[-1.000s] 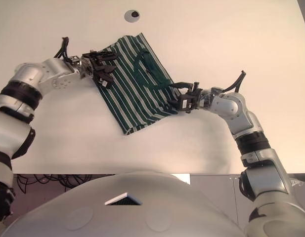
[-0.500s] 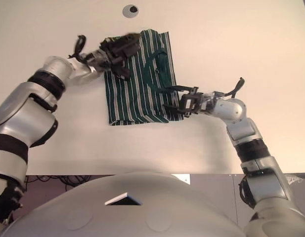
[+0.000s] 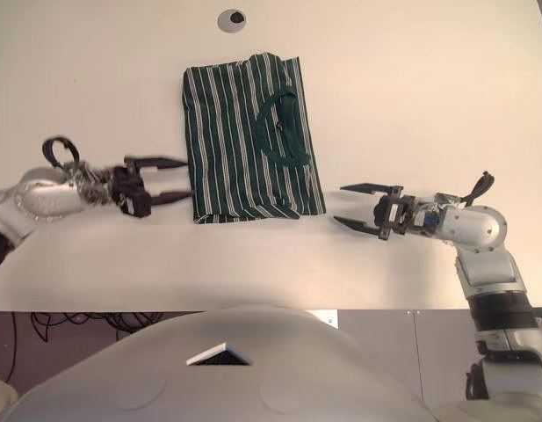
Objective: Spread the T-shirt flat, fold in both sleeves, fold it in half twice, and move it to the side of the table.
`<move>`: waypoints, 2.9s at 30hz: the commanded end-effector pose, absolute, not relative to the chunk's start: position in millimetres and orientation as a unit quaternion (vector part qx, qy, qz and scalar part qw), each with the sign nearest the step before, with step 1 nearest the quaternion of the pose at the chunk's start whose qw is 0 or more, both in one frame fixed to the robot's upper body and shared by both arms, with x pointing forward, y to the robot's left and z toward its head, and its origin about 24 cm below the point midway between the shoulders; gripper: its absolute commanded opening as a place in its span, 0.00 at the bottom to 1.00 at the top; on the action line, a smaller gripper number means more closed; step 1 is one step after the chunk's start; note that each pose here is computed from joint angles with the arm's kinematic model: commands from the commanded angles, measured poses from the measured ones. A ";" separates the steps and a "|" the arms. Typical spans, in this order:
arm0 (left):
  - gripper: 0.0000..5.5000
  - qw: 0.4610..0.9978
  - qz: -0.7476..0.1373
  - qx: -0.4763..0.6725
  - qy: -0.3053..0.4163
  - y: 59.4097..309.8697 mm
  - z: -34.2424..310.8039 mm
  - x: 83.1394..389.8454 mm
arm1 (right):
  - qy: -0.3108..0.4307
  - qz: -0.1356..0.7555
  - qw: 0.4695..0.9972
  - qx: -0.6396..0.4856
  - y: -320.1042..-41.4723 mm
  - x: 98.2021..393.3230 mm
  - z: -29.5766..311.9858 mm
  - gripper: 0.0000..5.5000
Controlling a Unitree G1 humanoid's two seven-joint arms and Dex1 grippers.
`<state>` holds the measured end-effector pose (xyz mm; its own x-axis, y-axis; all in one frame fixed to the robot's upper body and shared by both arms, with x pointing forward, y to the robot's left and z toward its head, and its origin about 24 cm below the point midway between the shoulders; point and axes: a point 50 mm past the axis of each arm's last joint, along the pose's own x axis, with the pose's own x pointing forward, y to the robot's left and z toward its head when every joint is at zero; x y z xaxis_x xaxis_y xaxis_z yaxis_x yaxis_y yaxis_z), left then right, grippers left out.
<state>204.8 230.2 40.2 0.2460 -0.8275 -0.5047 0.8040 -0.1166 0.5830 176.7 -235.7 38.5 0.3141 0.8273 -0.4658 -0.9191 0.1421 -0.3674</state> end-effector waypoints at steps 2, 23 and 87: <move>0.48 0.657 -0.624 0.421 0.037 240.2 33.9 191.4 | 0.037 0.603 0.711 -0.361 -215.0 167.9 21.1 0.49; 0.13 0.614 -0.660 0.431 -0.026 204.3 -13.3 182.6 | 0.009 0.613 0.664 -0.429 -177.2 194.8 -4.6 0.12; 0.52 0.970 -0.181 -0.011 0.162 252.7 36.9 305.0 | -0.127 0.523 0.817 -0.206 -94.0 227.7 66.4 0.51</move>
